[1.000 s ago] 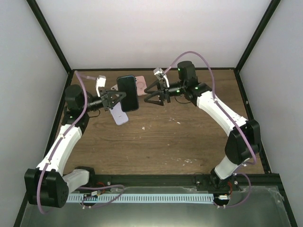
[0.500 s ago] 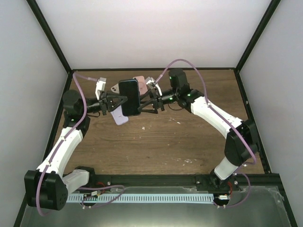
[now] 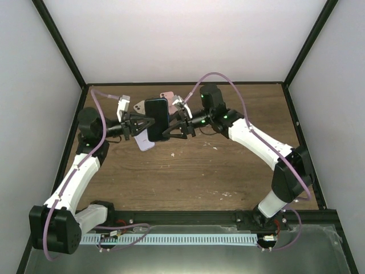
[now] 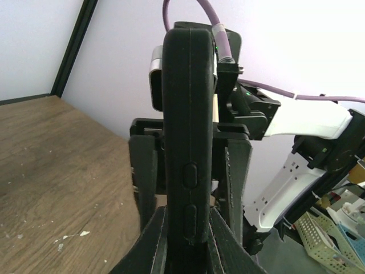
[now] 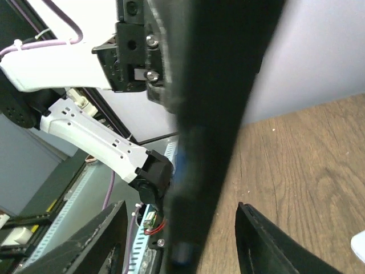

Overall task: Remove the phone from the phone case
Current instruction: Adjust the phone, then remove the phone case from the phone.

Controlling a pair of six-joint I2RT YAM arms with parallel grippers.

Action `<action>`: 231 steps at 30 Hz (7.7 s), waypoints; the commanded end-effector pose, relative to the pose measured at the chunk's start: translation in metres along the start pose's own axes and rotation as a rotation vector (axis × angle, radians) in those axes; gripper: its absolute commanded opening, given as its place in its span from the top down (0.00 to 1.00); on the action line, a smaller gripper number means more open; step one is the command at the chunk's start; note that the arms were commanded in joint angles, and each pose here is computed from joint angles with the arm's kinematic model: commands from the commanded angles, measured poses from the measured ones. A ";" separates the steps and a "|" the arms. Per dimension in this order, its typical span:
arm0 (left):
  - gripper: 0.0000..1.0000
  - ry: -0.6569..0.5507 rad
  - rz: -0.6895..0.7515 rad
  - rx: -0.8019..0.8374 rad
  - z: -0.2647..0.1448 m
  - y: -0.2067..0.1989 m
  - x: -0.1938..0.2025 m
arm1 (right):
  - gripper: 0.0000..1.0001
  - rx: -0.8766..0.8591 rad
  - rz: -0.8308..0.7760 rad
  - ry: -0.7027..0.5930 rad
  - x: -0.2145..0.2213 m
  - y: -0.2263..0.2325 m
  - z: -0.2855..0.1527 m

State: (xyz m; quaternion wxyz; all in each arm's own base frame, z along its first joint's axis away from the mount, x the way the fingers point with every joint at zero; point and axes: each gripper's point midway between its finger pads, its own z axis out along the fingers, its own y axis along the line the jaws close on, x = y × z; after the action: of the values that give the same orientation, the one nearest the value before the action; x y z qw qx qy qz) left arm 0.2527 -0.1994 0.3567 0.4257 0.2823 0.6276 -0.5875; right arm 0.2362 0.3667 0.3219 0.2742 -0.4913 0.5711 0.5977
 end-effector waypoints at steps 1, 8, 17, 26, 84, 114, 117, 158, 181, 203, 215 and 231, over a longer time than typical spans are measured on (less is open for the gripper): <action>1.00 -0.031 0.081 -0.004 0.000 -0.009 -0.017 | 0.54 -0.017 -0.029 -0.017 -0.012 0.010 0.004; 0.97 -0.026 0.068 -0.021 0.000 -0.004 -0.016 | 0.90 -0.015 0.000 -0.012 -0.005 0.008 0.005; 0.48 0.148 0.001 0.007 -0.001 -0.007 0.008 | 0.99 0.002 -0.058 0.042 0.014 0.015 0.001; 0.56 0.155 -0.029 -0.002 0.003 0.001 0.011 | 0.99 -0.027 -0.065 0.064 0.025 0.024 -0.001; 0.81 0.308 -0.052 0.070 0.020 -0.010 0.050 | 0.99 -0.076 -0.035 0.179 0.054 0.032 0.009; 1.00 0.047 -0.108 0.060 -0.014 -0.009 -0.016 | 0.08 0.135 0.014 0.024 0.019 0.014 -0.025; 1.00 0.033 -0.108 0.058 -0.015 -0.010 -0.017 | 0.13 0.142 0.031 0.022 0.021 0.011 -0.024; 1.00 0.027 -0.131 0.119 -0.014 -0.025 -0.015 | 0.39 0.296 0.130 0.002 0.039 -0.050 -0.039; 1.00 0.065 -0.132 0.179 -0.006 -0.041 -0.011 | 0.42 0.348 0.115 -0.014 0.050 -0.090 -0.058; 1.00 0.024 -0.156 0.109 -0.009 -0.015 -0.014 | 0.38 0.050 0.035 -0.037 0.031 0.005 -0.052; 1.00 0.020 -0.157 0.109 -0.009 -0.015 -0.015 | 0.46 -0.043 0.058 0.017 0.037 0.029 -0.023; 1.00 0.027 -0.151 0.149 -0.007 -0.028 -0.015 | 0.64 0.014 0.073 0.010 0.040 0.007 -0.023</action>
State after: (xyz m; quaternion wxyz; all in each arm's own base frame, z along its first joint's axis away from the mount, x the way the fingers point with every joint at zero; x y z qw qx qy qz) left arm 0.2432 -0.1926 0.3645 0.3303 0.2529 0.6277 -0.6580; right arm 0.2070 0.3307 0.2910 0.2373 -0.4763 0.5871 0.6100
